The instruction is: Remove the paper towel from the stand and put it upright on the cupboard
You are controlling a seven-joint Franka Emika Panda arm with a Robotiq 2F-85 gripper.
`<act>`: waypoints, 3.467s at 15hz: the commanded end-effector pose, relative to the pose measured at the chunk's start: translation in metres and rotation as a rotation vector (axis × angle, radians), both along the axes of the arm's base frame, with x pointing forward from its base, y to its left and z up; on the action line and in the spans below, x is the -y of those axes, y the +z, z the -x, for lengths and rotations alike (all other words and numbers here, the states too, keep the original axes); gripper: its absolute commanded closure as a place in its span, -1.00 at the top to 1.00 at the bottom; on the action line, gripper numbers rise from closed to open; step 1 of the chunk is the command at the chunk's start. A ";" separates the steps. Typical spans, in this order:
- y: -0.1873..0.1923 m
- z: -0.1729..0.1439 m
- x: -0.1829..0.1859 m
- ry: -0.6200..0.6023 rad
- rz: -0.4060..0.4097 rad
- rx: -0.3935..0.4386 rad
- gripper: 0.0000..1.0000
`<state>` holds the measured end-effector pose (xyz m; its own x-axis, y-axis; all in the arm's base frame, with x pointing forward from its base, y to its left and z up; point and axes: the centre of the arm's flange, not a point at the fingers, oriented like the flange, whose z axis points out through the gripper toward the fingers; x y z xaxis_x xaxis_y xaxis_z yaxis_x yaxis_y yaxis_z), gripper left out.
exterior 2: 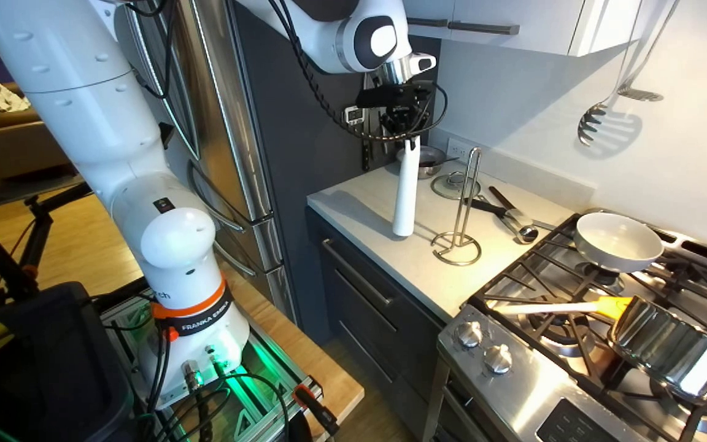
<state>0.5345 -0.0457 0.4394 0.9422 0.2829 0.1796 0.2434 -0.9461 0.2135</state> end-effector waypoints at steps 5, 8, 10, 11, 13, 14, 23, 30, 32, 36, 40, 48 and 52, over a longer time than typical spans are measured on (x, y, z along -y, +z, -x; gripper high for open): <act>0.013 0.012 -0.001 -0.014 0.003 0.038 0.50; 0.014 0.013 0.001 -0.019 -0.003 0.037 0.93; 0.013 0.014 0.002 -0.023 -0.005 0.036 1.00; 0.014 0.015 0.003 -0.024 -0.006 0.036 1.00; 0.015 0.015 0.004 -0.023 -0.013 0.036 1.00; 0.015 0.016 0.004 -0.023 -0.014 0.036 1.00; 0.017 0.017 0.003 -0.025 -0.025 0.022 1.00; -0.011 0.016 0.003 -0.034 -0.080 -0.072 1.00; -0.027 0.016 0.005 -0.037 -0.103 -0.103 1.00; -0.035 0.014 0.003 -0.048 -0.097 -0.110 1.00; -0.036 0.013 0.003 -0.048 -0.096 -0.112 1.00; -0.072 -0.046 0.019 -0.188 -0.183 0.106 1.00; -0.093 -0.078 0.012 -0.278 -0.174 0.141 1.00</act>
